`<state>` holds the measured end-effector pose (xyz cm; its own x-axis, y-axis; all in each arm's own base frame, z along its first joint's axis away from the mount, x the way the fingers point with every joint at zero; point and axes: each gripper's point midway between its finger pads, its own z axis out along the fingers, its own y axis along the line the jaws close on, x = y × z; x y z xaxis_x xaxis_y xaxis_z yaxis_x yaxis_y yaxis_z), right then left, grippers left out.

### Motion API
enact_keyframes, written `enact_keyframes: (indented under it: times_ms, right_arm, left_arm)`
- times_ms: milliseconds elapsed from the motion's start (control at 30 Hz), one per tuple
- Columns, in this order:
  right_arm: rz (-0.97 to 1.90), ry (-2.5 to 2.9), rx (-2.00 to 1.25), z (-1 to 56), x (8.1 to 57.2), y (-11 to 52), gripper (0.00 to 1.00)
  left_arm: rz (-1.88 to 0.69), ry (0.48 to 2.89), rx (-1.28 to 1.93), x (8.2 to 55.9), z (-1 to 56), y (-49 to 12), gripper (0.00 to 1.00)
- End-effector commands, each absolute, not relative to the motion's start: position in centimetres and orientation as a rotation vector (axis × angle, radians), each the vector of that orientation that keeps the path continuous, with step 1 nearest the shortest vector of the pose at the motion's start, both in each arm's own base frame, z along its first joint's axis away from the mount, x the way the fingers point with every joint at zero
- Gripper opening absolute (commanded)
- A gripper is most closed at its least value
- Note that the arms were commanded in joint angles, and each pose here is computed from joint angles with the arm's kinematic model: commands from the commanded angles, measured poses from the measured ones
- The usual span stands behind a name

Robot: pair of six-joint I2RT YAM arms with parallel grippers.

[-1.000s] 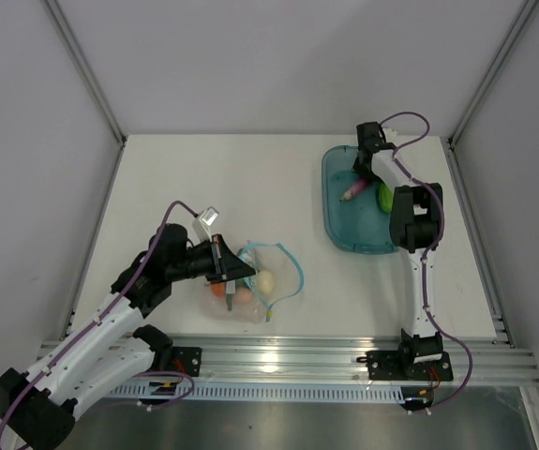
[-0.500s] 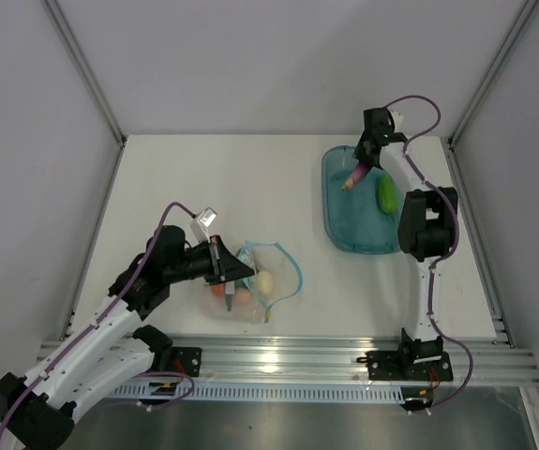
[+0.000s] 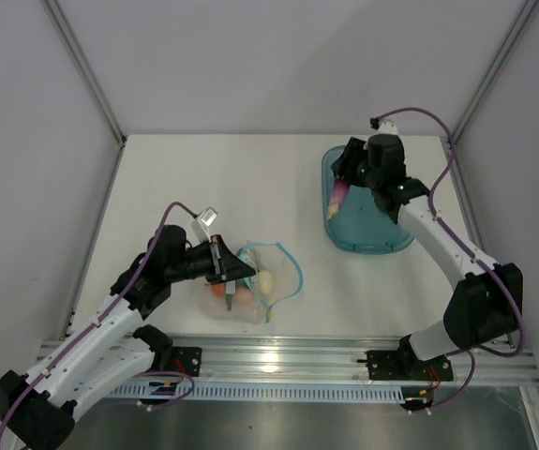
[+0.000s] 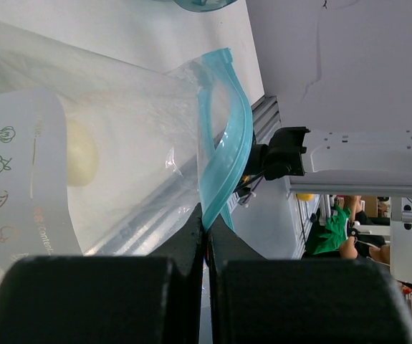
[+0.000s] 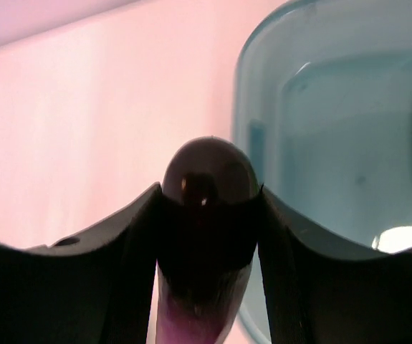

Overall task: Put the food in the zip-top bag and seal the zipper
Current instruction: Pick up the fake vegetable from the bin, then place the fake vegetable in the zipper food storage bag.

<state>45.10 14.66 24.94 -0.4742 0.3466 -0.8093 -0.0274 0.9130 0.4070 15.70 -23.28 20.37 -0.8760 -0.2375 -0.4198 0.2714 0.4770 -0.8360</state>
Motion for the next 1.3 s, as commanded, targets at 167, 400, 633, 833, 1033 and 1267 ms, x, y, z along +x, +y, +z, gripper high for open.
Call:
enact_keyframes:
  times_ms: [167, 400, 633, 833, 1033, 1267]
  right_arm:
    - [0.667, 1.787, 0.048, 30.2, 34.8, 23.3, 0.00]
    - [0.720, 1.710, -0.028, 30.1, 28.6, 25.7, 0.00]
    - [0.740, 1.662, -0.004, 28.2, 25.8, 27.6, 0.00]
    - [0.732, 1.627, 0.088, 27.8, 25.8, 28.8, 0.00]
    - [0.770, 1.653, 0.094, 27.3, 25.0, 30.7, 0.00]
    - [0.876, 1.680, 0.067, 26.0, 22.8, 31.4, 0.00]
  left_arm:
    - [-1.450, 2.198, 0.000, 16.4, 21.8, -23.9, 0.01]
    - [-1.458, 2.200, -0.005, 16.7, 21.8, -24.1, 0.01]
    - [-1.465, 2.190, -0.004, 17.1, 22.5, -24.4, 0.01]
    - [-1.488, 2.190, -0.003, 17.0, 22.8, -24.7, 0.01]
    - [-1.488, 2.181, -0.010, 17.1, 23.2, -24.6, 0.01]
    - [-1.492, 2.173, 0.004, 17.3, 23.7, -24.8, 0.01]
